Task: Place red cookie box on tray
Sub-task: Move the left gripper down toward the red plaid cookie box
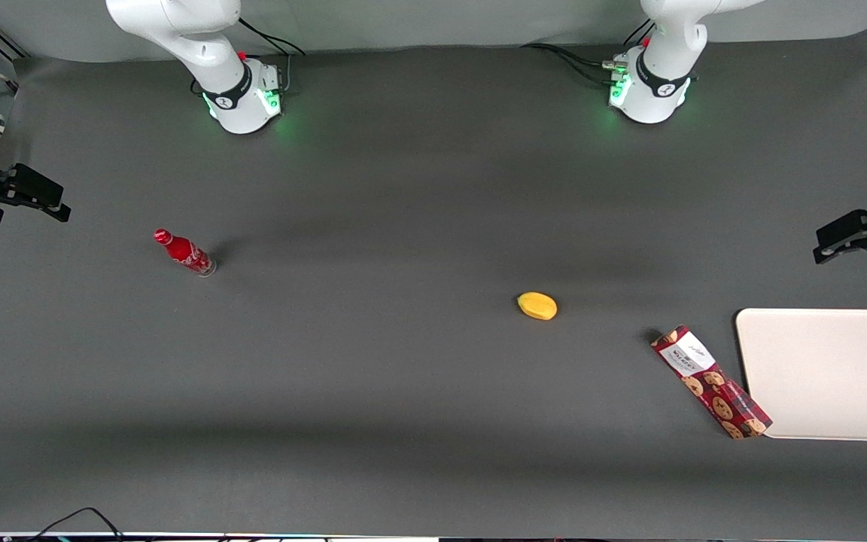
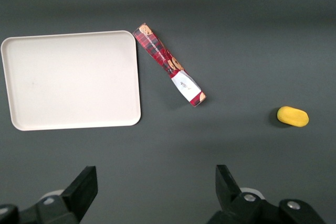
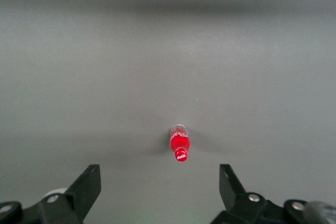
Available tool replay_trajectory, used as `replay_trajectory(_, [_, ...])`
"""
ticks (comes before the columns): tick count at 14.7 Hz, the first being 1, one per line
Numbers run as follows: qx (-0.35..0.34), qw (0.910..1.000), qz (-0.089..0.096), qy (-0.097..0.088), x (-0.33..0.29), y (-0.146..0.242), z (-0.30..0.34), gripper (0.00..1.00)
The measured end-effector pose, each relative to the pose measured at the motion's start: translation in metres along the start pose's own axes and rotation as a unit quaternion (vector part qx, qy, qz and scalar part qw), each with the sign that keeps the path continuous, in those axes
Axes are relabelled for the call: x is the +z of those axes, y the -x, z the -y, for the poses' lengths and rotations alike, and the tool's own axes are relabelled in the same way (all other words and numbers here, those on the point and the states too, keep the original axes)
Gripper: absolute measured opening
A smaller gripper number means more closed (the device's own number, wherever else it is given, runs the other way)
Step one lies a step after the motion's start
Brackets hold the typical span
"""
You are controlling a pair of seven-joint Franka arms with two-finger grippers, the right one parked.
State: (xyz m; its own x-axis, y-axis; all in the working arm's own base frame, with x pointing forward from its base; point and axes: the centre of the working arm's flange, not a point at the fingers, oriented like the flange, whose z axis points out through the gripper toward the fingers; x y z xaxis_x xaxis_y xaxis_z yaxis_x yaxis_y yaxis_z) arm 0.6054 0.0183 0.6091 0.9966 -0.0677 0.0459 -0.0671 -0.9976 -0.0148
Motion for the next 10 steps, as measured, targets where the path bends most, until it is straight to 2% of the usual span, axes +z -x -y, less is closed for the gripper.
replay_trajectory(5, [0.001,1.0,0.0,0.002,0.014,-0.009,0.001,1.0])
replay_trajectory(6, [0.001,1.0,0.005,0.003,0.022,-0.011,0.002,1.0])
replay_trajectory(8, [-0.016,0.9994,0.028,0.007,0.052,-0.018,0.004,1.0])
replay_trajectory(10, [-0.088,0.9952,0.043,0.01,0.093,-0.032,0.008,1.0])
